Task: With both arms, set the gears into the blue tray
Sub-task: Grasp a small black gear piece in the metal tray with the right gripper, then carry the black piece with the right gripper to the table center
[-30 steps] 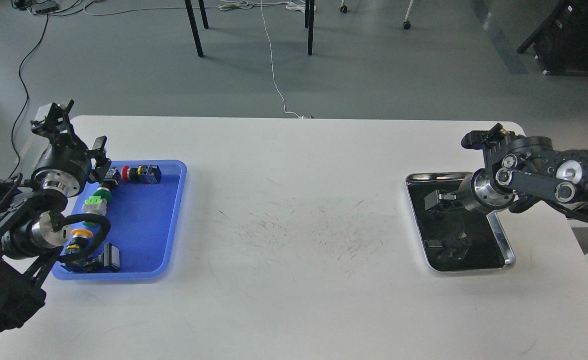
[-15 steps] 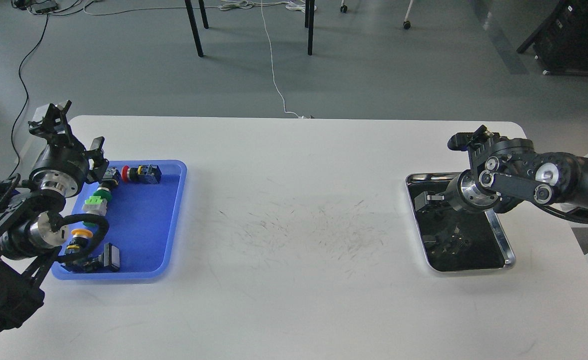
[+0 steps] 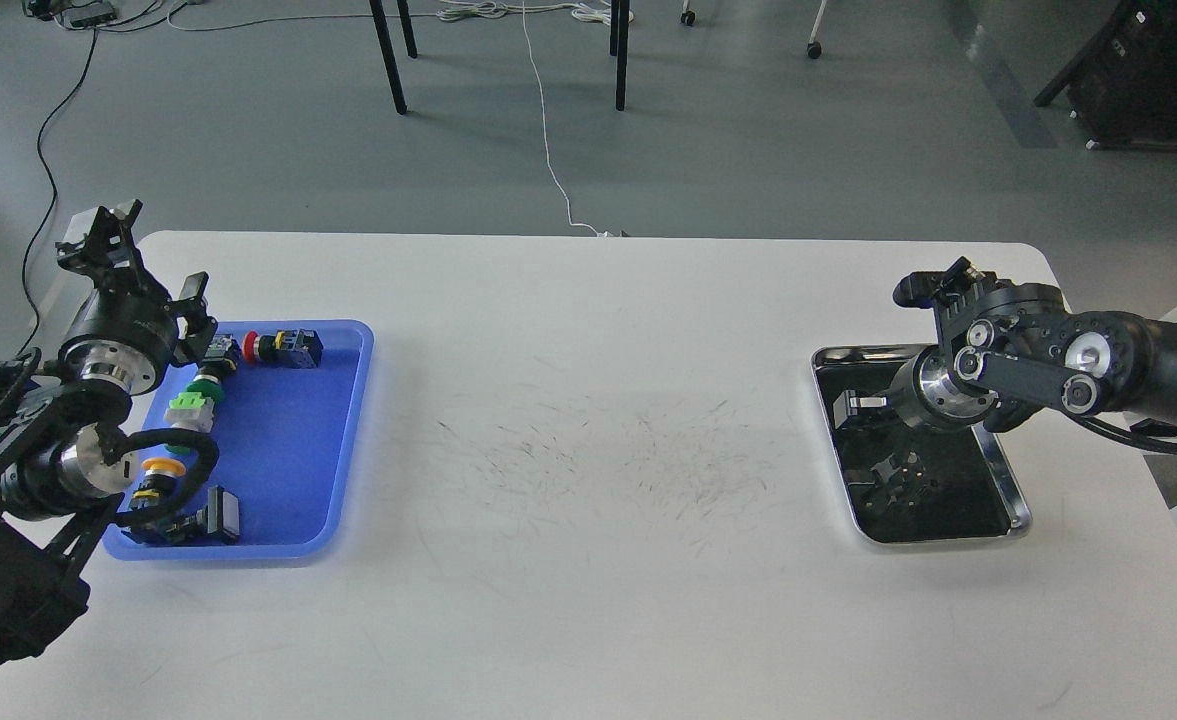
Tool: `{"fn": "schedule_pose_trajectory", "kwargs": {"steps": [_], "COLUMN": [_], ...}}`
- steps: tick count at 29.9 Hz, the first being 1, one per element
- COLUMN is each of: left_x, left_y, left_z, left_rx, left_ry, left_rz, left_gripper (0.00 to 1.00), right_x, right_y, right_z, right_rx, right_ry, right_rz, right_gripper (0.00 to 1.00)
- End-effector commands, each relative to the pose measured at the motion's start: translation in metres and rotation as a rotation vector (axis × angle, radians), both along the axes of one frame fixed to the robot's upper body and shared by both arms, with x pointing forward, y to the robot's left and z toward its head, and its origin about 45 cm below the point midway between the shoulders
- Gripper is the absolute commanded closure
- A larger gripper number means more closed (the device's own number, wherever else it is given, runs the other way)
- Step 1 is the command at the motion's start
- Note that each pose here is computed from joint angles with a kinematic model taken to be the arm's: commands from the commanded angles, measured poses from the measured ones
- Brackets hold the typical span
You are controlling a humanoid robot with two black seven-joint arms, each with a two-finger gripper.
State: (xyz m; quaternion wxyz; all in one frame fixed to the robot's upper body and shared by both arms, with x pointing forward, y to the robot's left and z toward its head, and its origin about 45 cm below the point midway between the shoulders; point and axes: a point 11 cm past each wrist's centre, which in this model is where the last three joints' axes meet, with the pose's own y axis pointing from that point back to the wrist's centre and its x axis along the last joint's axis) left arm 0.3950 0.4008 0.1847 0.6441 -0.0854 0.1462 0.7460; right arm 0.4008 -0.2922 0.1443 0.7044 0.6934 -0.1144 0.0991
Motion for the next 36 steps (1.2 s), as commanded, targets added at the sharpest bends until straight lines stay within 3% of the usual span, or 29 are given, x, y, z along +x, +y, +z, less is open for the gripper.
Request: {"fn": "schedule_pose_trajectory", "kwargs": {"steps": [1,5,6,7,8,16,19,23,31,36], "left_x": [0.000,0.000,0.000,0.000,0.000,0.000,0.000,0.000,0.001,0.002], "left_y": [0.000,0.000,0.000,0.000,0.000,0.001,0.002,0.002,0.003,0.003], "left_z": [0.001,0.000,0.000,0.000,0.000,0.001,0.001,0.001,0.003,0.005], "left_rx": [0.000,0.001,0.001,0.001,0.001,0.003,0.005,0.006,0.014,0.017], "left_ry": [-0.001,-0.001,-0.001,-0.001,0.001,-0.002,-0.001,0.000,-0.001,-0.003], "left_rz": [-0.001,0.001,0.001,0.001,0.001,0.003,0.002,0.005,0.012,0.009], "left_gripper": [0.02,0.02,0.02,0.02,0.02,0.02,0.02,0.02,0.02,0.02], "right_x": [0.001,0.002,0.002,0.002,0.002,0.010,0.029,0.032,0.051,0.036], "right_y": [0.002,0.001,0.002,0.002,0.002,0.001,0.011,0.036,0.123,0.216], "right_z": [0.001,0.003,0.003,0.003,0.003,0.016,0.056,0.092,0.158,0.130], "right_rx": [-0.004,-0.012,-0.009,-0.006,-0.008,0.005,0.041,0.125,0.432,0.621], "right_ry": [-0.003,-0.009,-0.009,-0.009,-0.010,-0.038,-0.111,-0.155,-0.281,-0.183], "right_rz": [0.014,0.022,0.021,0.022,0.023,0.012,0.026,0.077,0.140,0.176], "right_gripper": [0.54,0.68,0.75,0.93,0.99,0.99,0.99,0.99,0.99,0.99]}}
